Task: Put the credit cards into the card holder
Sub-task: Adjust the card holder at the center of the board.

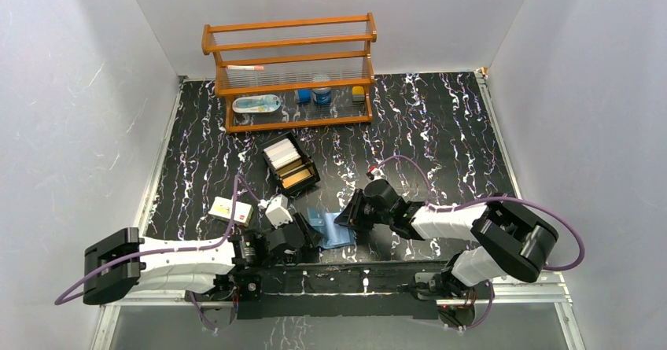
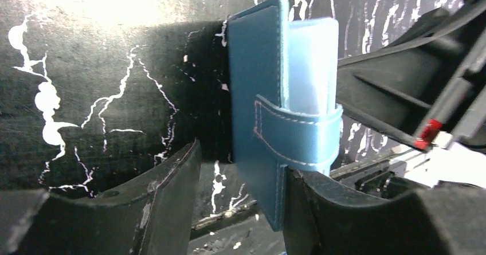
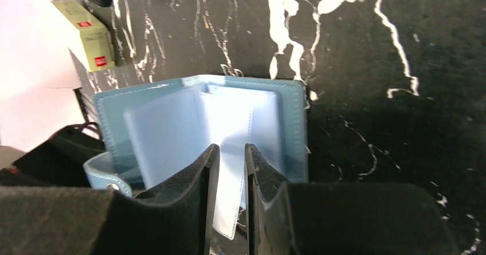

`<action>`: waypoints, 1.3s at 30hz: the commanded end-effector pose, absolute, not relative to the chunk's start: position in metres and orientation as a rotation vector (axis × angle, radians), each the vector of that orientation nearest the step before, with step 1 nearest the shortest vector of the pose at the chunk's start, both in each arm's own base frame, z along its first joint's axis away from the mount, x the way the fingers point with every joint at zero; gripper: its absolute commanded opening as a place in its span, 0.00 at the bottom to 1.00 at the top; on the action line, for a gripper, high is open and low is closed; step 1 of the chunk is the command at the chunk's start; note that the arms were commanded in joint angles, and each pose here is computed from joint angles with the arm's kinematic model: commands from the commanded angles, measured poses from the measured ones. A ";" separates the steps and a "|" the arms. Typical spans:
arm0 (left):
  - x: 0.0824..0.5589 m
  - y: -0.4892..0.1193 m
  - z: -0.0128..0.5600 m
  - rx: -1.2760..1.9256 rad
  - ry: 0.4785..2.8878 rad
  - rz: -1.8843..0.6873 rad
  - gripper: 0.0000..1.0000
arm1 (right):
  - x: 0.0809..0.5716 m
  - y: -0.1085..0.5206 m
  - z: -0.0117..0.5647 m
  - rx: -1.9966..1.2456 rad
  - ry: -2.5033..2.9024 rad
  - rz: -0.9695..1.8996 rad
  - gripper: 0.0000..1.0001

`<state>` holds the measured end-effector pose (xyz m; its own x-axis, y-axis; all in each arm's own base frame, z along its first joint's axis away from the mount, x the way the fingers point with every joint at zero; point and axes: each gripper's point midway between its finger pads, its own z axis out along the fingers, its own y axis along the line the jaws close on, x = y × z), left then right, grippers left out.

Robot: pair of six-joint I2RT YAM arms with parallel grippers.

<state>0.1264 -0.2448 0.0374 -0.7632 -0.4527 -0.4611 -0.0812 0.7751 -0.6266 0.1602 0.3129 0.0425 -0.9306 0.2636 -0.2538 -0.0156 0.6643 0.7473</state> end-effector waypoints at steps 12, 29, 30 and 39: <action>0.132 -0.238 0.056 -0.393 2.291 -0.806 0.49 | 0.166 0.328 0.052 0.059 2.562 1.099 0.37; 0.142 -0.295 0.108 -0.087 2.044 -1.065 0.00 | 0.139 0.330 0.073 -0.020 2.602 1.027 0.45; 0.141 -0.301 0.112 -0.072 2.031 -1.093 0.00 | 0.139 0.326 0.076 -0.013 2.590 1.026 0.45; 0.132 -0.310 0.081 -0.059 2.158 -1.068 0.06 | 0.137 0.305 0.078 0.046 2.519 1.042 0.43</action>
